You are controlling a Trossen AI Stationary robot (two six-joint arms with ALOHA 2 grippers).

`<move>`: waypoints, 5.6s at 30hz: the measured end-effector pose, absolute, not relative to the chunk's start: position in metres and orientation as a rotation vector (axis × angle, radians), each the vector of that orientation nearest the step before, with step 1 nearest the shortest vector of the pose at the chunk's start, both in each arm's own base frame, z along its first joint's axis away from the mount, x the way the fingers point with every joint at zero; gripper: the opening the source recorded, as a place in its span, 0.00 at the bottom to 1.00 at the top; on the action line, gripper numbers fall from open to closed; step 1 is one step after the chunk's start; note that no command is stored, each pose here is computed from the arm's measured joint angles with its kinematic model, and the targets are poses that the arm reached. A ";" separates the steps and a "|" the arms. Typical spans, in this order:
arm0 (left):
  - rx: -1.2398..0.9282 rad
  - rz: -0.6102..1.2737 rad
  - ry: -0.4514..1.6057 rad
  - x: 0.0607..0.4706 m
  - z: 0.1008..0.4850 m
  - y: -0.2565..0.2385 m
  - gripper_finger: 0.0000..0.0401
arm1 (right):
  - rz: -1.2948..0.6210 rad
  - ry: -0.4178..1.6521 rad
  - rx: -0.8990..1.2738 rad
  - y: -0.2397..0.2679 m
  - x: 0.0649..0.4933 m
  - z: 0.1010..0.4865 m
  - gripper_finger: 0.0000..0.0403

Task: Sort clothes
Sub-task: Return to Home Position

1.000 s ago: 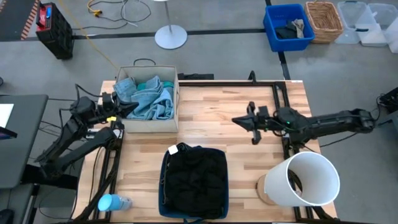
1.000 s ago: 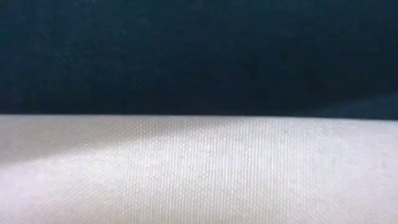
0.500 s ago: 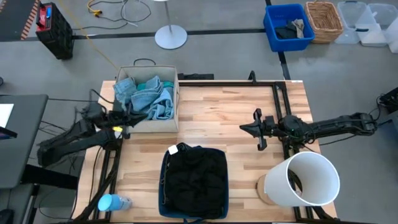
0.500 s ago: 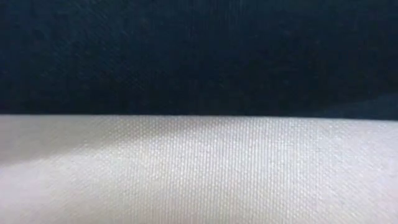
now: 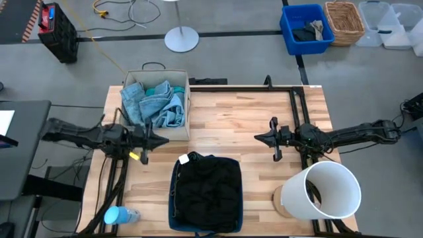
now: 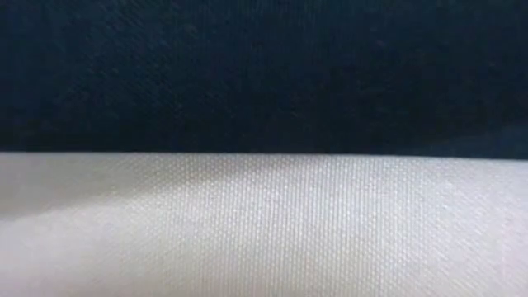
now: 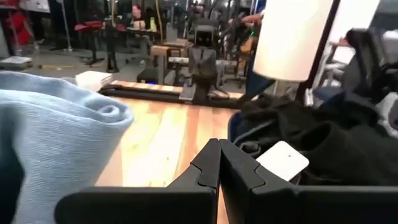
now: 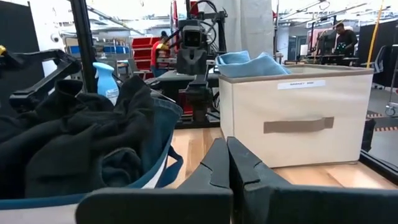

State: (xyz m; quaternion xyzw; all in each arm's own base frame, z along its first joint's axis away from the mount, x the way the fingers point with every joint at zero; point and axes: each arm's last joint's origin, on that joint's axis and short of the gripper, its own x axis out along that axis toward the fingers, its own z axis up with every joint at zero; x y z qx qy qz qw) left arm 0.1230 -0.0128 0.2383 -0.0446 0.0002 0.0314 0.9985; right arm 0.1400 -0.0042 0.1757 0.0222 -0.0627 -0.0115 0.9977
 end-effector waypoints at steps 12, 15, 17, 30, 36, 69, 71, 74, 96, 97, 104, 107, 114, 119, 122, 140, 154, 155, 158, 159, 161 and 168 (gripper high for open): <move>-0.041 0.073 0.051 0.132 0.233 -0.023 0.00 | -0.006 -0.118 0.050 -0.002 0.140 0.175 0.00; -0.048 0.058 0.050 0.128 0.233 -0.022 0.00 | 0.011 -0.115 0.058 0.000 0.140 0.175 0.00; -0.056 0.057 0.060 0.125 0.233 -0.021 0.00 | 0.019 -0.110 0.059 0.001 0.140 0.174 0.00; -0.103 -0.380 -0.038 0.111 0.244 -0.043 0.00 | 0.002 -0.078 0.073 -0.001 0.140 0.171 0.00; -0.120 -0.355 0.126 0.112 0.229 -0.044 0.00 | 0.019 -0.058 0.077 -0.001 0.140 0.169 0.00; -0.064 -0.112 -0.083 0.099 0.177 -0.030 0.00 | -0.026 -0.120 -0.002 -0.013 0.138 0.175 0.00; -0.058 -0.073 -0.083 0.099 0.177 -0.027 0.00 | -0.045 -0.125 -0.004 -0.015 0.138 0.175 0.00; -0.059 -0.015 -0.054 0.101 0.174 -0.023 0.00 | -0.066 -0.129 -0.008 -0.018 0.137 0.176 0.00; -0.148 0.102 -0.042 0.103 0.171 -0.011 0.00 | -0.003 0.139 0.182 -0.008 0.138 0.150 0.03; -0.141 0.102 -0.038 0.103 0.171 -0.011 0.00 | -0.006 0.156 0.199 -0.008 0.138 0.148 0.04; -0.050 0.138 -0.025 0.103 0.170 -0.010 0.00 | 0.011 0.124 0.088 -0.007 0.138 0.151 0.08; -0.053 0.220 0.005 0.102 0.166 -0.008 0.00 | 0.012 0.066 0.029 -0.007 0.139 0.157 0.07; -0.039 0.288 0.040 0.102 0.167 -0.006 0.00 | 0.006 0.139 0.105 -0.007 0.138 0.150 0.07; -0.032 0.288 0.044 0.102 0.167 -0.006 0.00 | -0.004 0.257 0.142 -0.007 0.136 0.139 0.07; -0.031 0.289 0.046 0.102 0.167 -0.006 0.00 | -0.008 0.332 0.147 -0.007 0.134 0.132 0.07; -0.029 0.290 0.050 0.102 0.166 -0.006 0.00 | -0.022 0.538 0.160 -0.006 0.125 0.114 0.07; -0.030 0.290 0.046 0.102 0.166 -0.006 0.00 | -0.022 0.537 0.160 -0.006 0.125 0.114 0.07; -0.030 0.290 0.046 0.102 0.166 -0.006 0.00 | -0.022 0.537 0.160 -0.006 0.126 0.114 0.07; -0.030 0.290 0.046 0.102 0.166 -0.006 0.00 | -0.022 0.537 0.160 -0.006 0.125 0.114 0.07; -0.030 0.290 0.046 0.102 0.166 -0.006 0.00 | -0.022 0.537 0.160 -0.006 0.126 0.114 0.07; -0.030 0.290 0.046 0.102 0.166 -0.006 0.00 | -0.022 0.537 0.160 -0.006 0.125 0.114 0.07; -0.030 0.290 0.046 0.102 0.167 -0.006 0.00 | -0.022 0.537 0.160 -0.006 0.126 0.114 0.07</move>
